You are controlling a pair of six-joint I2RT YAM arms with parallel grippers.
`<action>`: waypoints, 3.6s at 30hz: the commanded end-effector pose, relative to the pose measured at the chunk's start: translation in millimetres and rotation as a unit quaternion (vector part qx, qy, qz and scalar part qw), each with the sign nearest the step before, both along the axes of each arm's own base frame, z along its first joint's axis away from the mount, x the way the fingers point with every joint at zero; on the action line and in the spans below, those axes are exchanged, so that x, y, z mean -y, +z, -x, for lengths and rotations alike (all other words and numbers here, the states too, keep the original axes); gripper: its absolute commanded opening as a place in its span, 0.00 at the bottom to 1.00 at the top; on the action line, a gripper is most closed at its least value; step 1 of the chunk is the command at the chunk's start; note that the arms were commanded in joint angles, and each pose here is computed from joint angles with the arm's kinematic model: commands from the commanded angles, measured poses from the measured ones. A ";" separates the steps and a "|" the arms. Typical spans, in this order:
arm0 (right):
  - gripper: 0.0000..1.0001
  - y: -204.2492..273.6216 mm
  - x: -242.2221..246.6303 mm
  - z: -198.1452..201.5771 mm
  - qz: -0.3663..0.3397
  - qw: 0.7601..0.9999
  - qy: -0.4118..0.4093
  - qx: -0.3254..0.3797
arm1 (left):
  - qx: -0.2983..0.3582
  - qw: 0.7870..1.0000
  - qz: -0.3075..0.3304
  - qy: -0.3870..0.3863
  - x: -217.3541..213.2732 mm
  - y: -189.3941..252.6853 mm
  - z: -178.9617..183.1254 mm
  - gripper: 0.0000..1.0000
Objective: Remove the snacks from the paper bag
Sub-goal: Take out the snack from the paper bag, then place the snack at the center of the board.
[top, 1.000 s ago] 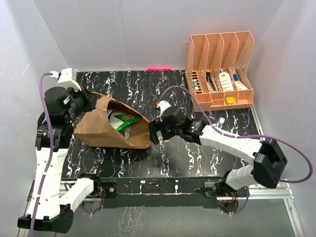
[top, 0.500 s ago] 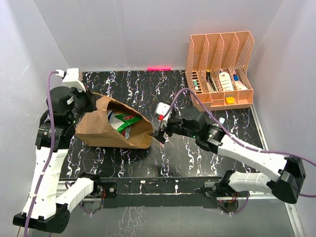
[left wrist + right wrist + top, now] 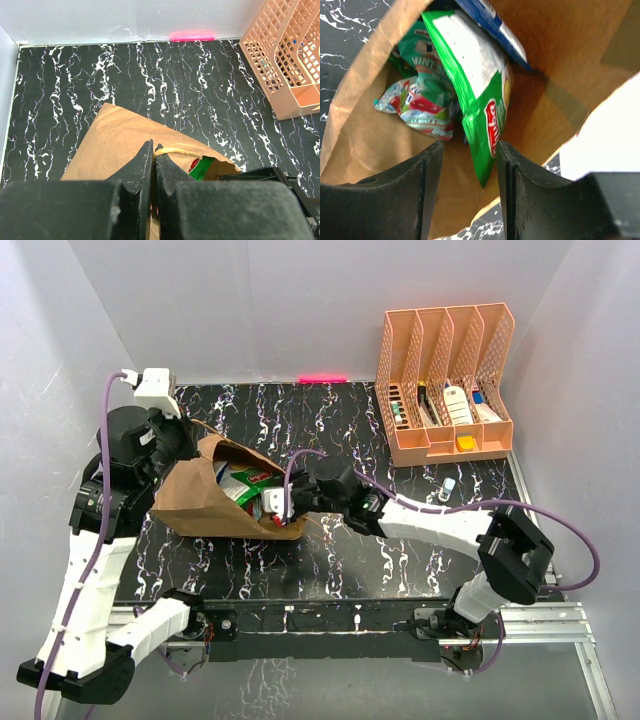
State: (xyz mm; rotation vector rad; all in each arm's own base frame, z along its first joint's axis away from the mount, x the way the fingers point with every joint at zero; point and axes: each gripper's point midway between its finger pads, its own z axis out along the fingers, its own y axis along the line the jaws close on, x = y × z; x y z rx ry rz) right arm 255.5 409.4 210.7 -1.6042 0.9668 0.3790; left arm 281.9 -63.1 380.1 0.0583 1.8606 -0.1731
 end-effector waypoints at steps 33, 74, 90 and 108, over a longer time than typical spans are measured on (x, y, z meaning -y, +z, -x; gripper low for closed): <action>0.07 24.8 -155.7 7.7 -0.141 0.988 -0.031 -0.049 | -0.009 0.995 0.087 0.047 -13.9 -32.2 61.1 0.00; 0.07 135.6 -21.3 70.9 -0.206 0.952 -0.130 -0.183 | -0.011 0.977 0.167 0.129 -23.6 -9.1 50.9 0.00; 0.07 176.6 86.9 124.7 -0.183 0.924 -0.149 -0.300 | 0.000 0.980 0.134 0.147 -34.8 -12.7 48.2 0.00; 0.07 138.8 207.7 14.8 -0.342 0.752 -0.536 -0.174 | 0.005 0.980 0.106 0.167 -48.7 -17.1 56.1 0.00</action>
